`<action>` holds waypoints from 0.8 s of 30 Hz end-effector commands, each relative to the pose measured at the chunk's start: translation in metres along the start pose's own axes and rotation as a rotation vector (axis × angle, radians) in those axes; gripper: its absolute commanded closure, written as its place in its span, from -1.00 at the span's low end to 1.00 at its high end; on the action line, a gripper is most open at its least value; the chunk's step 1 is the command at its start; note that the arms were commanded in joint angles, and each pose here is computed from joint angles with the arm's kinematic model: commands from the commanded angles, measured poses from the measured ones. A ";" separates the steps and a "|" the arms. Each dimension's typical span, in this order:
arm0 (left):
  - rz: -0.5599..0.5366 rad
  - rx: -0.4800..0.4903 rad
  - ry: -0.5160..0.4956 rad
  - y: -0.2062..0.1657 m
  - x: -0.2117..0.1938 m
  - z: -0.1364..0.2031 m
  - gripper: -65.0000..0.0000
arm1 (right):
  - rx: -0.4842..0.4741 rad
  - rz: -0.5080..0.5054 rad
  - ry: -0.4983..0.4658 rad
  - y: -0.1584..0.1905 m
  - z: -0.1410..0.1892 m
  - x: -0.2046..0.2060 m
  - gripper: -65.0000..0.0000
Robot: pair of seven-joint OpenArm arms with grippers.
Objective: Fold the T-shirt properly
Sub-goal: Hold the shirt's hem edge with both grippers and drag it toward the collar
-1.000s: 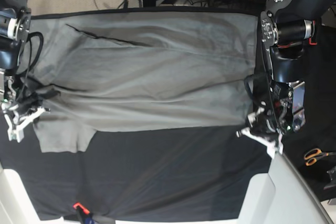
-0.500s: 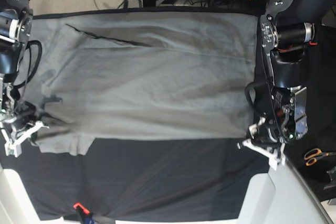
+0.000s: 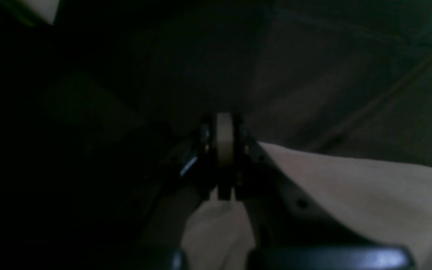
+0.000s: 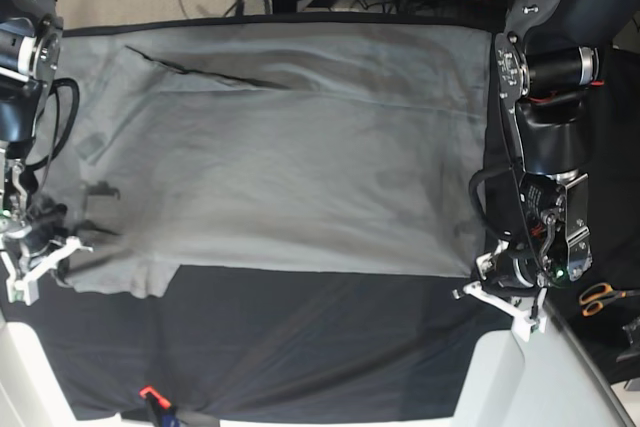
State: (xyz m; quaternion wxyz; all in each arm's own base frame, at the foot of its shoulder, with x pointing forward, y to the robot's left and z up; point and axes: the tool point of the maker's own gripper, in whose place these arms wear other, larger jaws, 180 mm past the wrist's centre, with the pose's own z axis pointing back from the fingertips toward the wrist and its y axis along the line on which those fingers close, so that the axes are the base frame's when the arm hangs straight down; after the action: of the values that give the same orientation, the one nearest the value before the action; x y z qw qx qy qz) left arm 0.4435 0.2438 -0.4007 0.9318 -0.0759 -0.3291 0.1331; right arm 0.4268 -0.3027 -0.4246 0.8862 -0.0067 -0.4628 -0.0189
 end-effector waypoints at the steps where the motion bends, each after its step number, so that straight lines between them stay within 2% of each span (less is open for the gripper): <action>1: -0.006 -0.008 -0.072 -0.003 0.030 0.008 1.00 | -0.021 0.009 -0.089 -0.012 0.001 0.038 1.00; 3: -0.006 -0.008 -0.072 -0.003 0.030 0.008 1.00 | -0.021 0.015 -0.115 -0.011 0.002 0.043 1.00; 8: -0.007 -0.007 -0.073 -0.002 0.031 0.009 1.00 | -0.026 0.123 -0.148 -0.007 0.001 0.047 1.00; 17: -0.009 -0.002 -0.057 0.000 0.022 0.007 1.00 | -0.024 0.121 -0.143 -0.006 0.000 0.046 1.00; 24: -0.042 0.008 -0.059 0.005 -0.001 0.013 1.00 | -0.037 0.125 -0.013 -0.011 -0.001 0.024 1.00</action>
State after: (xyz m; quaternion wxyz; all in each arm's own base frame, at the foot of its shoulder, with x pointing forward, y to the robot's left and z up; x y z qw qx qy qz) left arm 0.4158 0.2424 -0.4160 0.9363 -0.0640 -0.3242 0.1190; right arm 0.4221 -0.3036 -0.4335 0.9008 -0.0399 -0.4313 0.0296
